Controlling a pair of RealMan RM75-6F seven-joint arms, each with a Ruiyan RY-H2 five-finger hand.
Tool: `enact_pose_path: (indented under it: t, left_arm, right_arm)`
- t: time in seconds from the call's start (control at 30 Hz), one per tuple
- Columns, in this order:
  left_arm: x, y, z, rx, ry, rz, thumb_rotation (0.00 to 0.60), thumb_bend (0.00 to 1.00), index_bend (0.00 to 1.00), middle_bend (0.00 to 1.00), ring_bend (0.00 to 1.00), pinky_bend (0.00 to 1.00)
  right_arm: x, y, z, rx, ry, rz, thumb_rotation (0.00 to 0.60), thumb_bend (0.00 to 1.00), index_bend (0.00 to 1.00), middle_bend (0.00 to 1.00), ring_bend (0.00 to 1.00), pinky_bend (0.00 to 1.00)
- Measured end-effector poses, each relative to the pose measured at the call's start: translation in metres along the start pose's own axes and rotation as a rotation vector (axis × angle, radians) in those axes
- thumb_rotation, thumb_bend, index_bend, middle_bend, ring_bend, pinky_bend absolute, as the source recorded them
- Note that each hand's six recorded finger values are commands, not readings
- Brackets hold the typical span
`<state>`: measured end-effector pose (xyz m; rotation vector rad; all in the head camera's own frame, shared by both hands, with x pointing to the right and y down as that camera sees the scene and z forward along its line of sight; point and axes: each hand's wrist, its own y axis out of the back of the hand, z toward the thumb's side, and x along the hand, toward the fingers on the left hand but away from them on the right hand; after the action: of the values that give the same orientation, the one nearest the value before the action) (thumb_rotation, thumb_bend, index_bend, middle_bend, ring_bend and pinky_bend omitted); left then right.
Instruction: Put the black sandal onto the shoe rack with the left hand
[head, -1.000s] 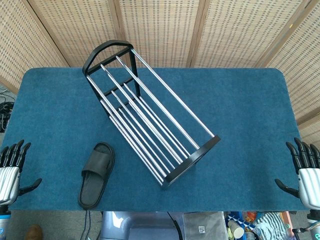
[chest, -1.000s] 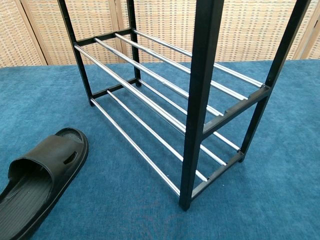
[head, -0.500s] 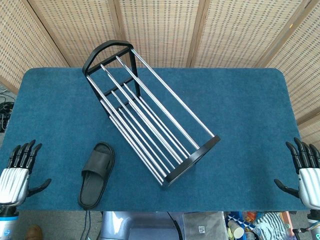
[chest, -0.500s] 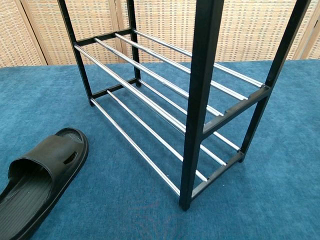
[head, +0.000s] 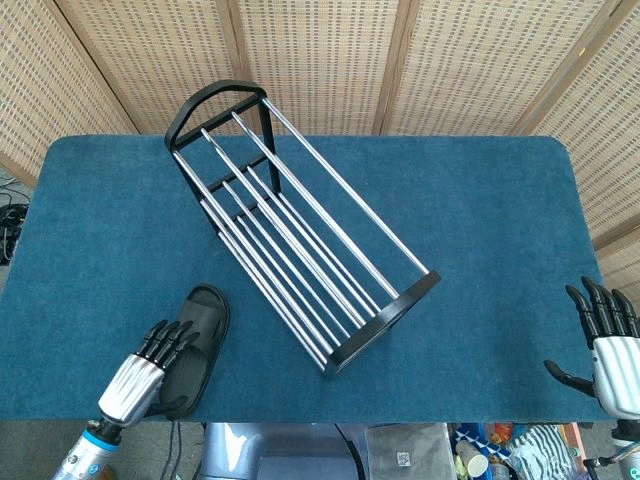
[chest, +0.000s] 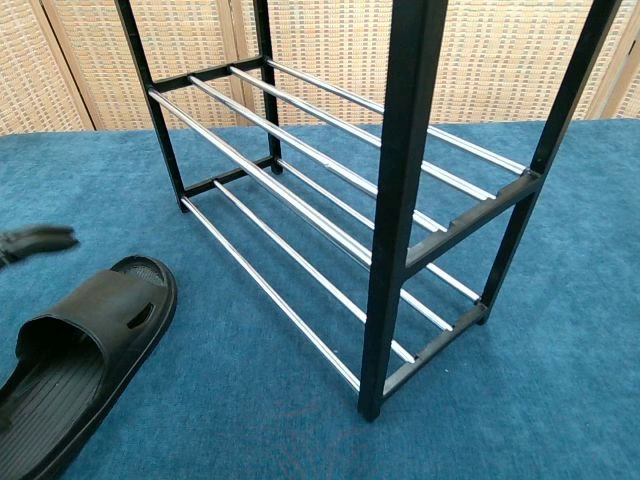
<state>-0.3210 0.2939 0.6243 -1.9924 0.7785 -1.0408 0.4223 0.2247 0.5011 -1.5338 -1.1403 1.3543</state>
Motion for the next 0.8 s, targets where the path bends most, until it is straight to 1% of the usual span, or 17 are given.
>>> enact_pose_path:
  t: [0.03,0.13,0.27,0.43,0.63,0.8]
  left_arm:
    - [0.001,-0.007,0.003,-0.002,-0.01,-0.009,0.6,0.12,0.0,0.0,0.0,0.0]
    - [0.003,-0.021,0.009,-0.009,-0.021,-0.021,0.6,0.12,0.0,0.0,0.0,0.0]
    - [0.004,-0.032,0.016,-0.029,-0.01,0.0,0.6,0.12,0.0,0.0,0.0,0.0]
    - [0.003,-0.047,0.019,-0.022,0.009,0.004,0.6,0.12,0.0,0.0,0.0,0.0]
    - [0.0,-0.054,0.018,0.015,0.01,-0.014,0.6,0.12,0.0,0.0,0.0,0.0]
    - [-0.001,-0.054,0.013,0.034,0.03,-0.001,0.6,0.12,0.0,0.0,0.0,0.0]
  right_arm:
    - [0.0,0.0,0.0,-0.001,0.0,0.0,0.6,0.0,0.0,0.0,0.0,0.0]
    - [0.001,-0.001,0.001,0.0,0.002,0.004,0.6,0.0,0.0,0.0,0.0,0.0]
    - [0.001,-0.003,0.001,0.002,0.005,0.017,0.6,0.0,0.0,0.0,0.0,0.0]
    - [0.001,-0.003,0.001,-0.003,0.006,0.019,0.6,0.0,0.0,0.0,0.0,0.0]
    - [0.001,-0.002,0.0,-0.008,0.002,0.017,0.6,0.0,0.0,0.0,0.0,0.0]
    - [0.001,-0.002,-0.001,-0.012,0.001,0.019,0.6,0.0,0.0,0.0,0.0,0.0]
